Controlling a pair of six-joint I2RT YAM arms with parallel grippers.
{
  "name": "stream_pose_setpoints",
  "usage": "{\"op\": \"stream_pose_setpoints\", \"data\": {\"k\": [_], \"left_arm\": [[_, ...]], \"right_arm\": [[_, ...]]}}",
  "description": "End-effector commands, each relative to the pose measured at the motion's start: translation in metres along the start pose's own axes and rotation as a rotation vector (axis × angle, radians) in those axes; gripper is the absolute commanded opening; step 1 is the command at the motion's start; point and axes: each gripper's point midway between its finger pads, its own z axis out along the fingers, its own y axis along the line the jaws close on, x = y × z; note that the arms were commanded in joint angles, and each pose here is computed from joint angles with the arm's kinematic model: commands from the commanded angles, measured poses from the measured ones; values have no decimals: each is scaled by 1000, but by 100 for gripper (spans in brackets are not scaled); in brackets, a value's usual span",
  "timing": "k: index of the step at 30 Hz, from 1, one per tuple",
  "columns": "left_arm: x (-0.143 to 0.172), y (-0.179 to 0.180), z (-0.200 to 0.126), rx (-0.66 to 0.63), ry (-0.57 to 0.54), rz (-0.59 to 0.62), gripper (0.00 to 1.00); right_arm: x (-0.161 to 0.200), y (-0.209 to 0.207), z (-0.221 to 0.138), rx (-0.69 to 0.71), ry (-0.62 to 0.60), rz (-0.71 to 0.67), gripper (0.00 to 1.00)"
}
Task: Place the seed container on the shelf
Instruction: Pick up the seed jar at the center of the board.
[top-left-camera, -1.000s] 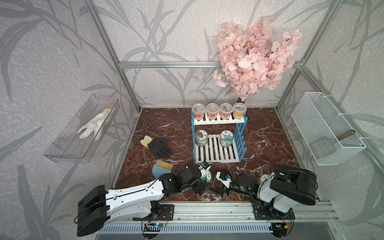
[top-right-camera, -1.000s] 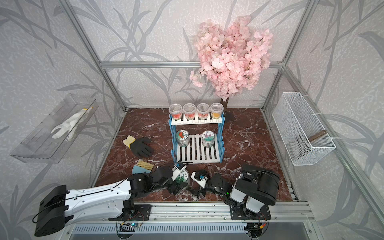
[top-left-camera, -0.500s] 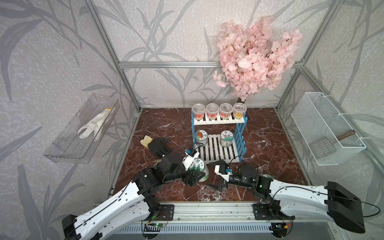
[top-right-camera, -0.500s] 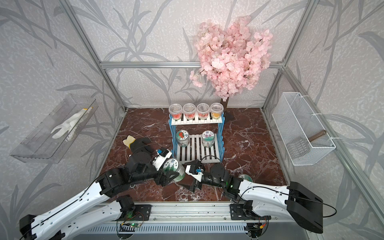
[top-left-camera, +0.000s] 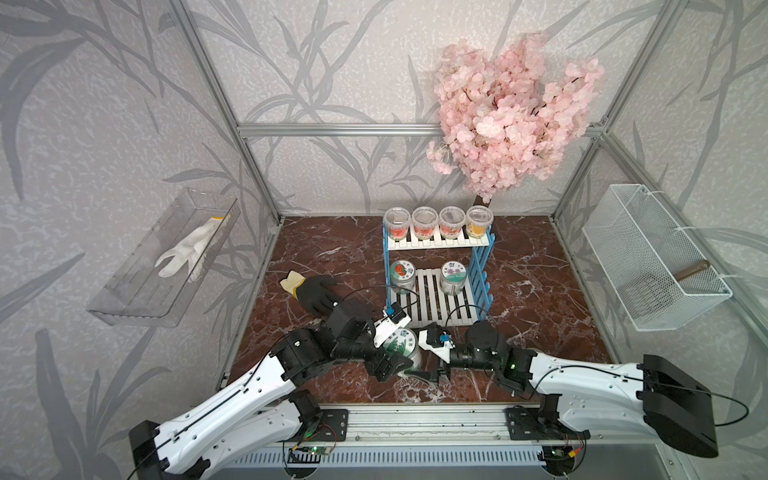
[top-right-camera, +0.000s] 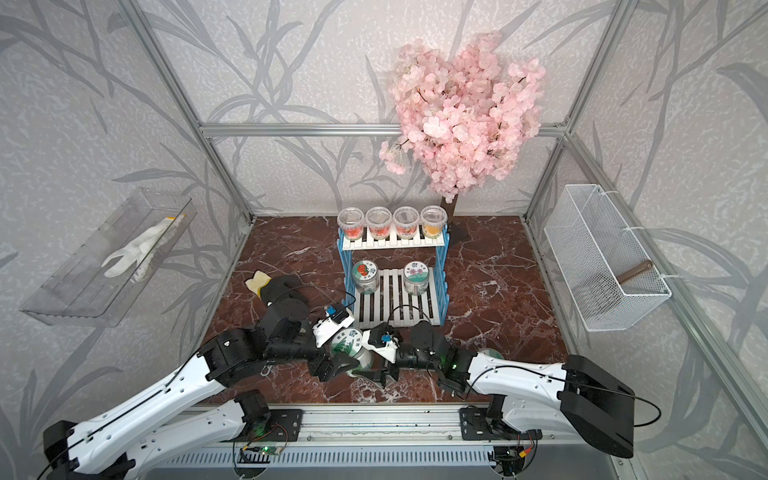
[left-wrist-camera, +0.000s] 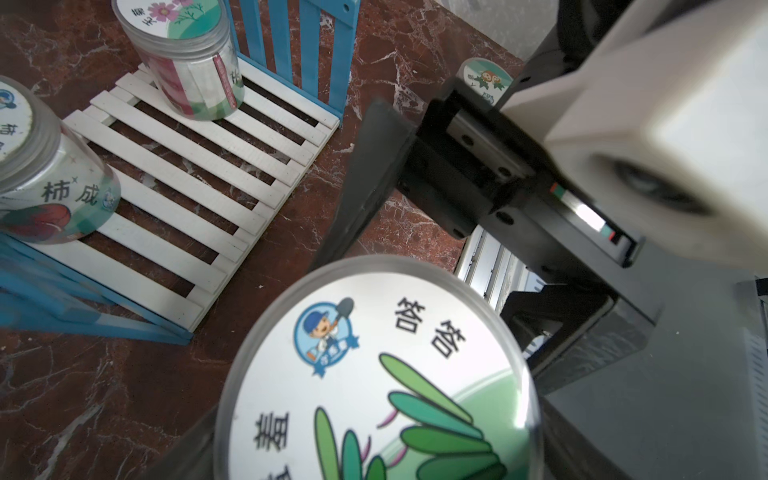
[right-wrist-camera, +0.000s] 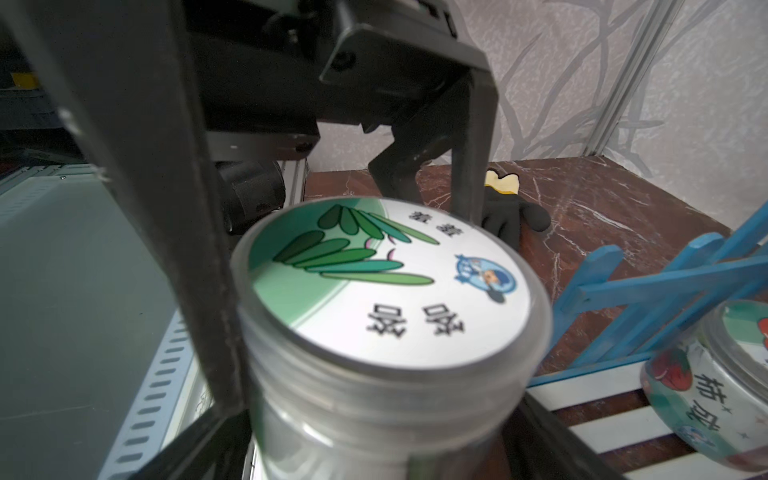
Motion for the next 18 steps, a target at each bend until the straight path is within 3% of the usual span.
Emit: {"op": "stream_pose_setpoints", "data": {"k": [1, 18], "left_arm": [[-21, -12, -11, 43, -66, 61, 84], [-14, -10, 0, 57, -44, 47, 87]], "right_arm": [[-25, -1, 6, -16, -91, 22, 93], [-24, 2, 19, -67, -123, 90, 86]]}}
